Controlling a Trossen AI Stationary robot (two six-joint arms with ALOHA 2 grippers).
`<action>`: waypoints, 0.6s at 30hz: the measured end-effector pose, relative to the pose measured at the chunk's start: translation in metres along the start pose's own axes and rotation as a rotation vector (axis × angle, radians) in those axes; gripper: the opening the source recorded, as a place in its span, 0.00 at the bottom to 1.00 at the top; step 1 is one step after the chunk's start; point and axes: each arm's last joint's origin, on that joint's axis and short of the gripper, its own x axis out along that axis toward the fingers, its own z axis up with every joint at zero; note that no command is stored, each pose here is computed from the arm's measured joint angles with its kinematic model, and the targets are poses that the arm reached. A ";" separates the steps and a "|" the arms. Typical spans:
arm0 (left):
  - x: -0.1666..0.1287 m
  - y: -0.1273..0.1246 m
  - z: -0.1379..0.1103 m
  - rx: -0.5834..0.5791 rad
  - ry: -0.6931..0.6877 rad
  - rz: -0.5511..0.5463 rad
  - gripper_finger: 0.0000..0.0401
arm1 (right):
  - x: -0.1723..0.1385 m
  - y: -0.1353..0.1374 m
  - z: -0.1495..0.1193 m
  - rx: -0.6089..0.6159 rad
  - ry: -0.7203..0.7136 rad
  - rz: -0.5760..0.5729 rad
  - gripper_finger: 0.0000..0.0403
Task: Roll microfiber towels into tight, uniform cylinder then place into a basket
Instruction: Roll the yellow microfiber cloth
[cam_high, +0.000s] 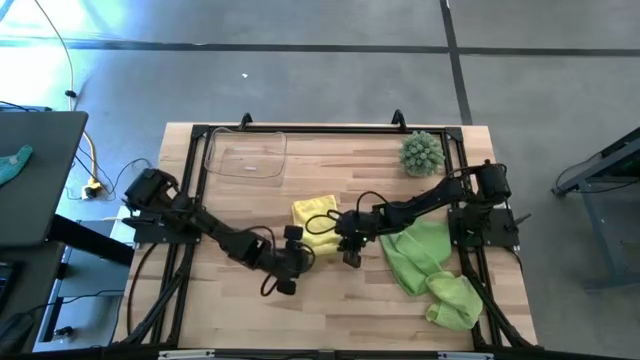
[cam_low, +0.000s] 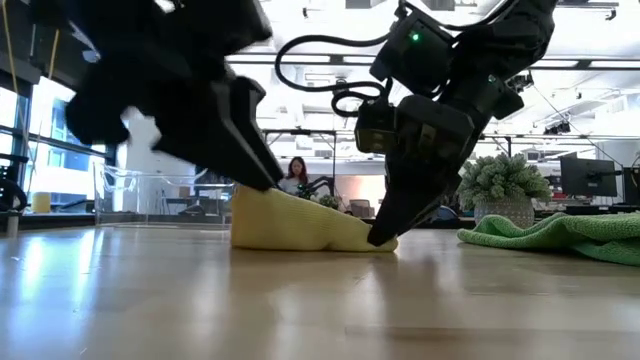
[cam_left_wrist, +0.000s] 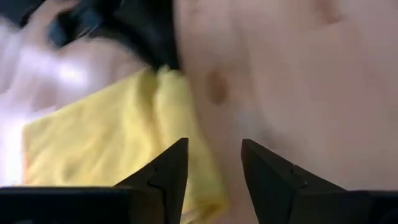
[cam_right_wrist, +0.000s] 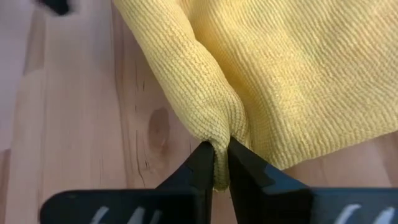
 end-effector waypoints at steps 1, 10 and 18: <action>0.003 0.000 -0.001 -0.009 0.001 0.024 0.35 | 0.000 0.000 0.000 0.001 0.000 0.000 0.06; 0.026 -0.005 -0.017 -0.124 0.075 0.033 0.36 | 0.000 0.000 0.000 0.015 0.003 0.008 0.06; 0.029 -0.005 -0.023 -0.230 0.106 0.072 0.25 | 0.000 0.000 0.000 0.006 0.003 0.009 0.06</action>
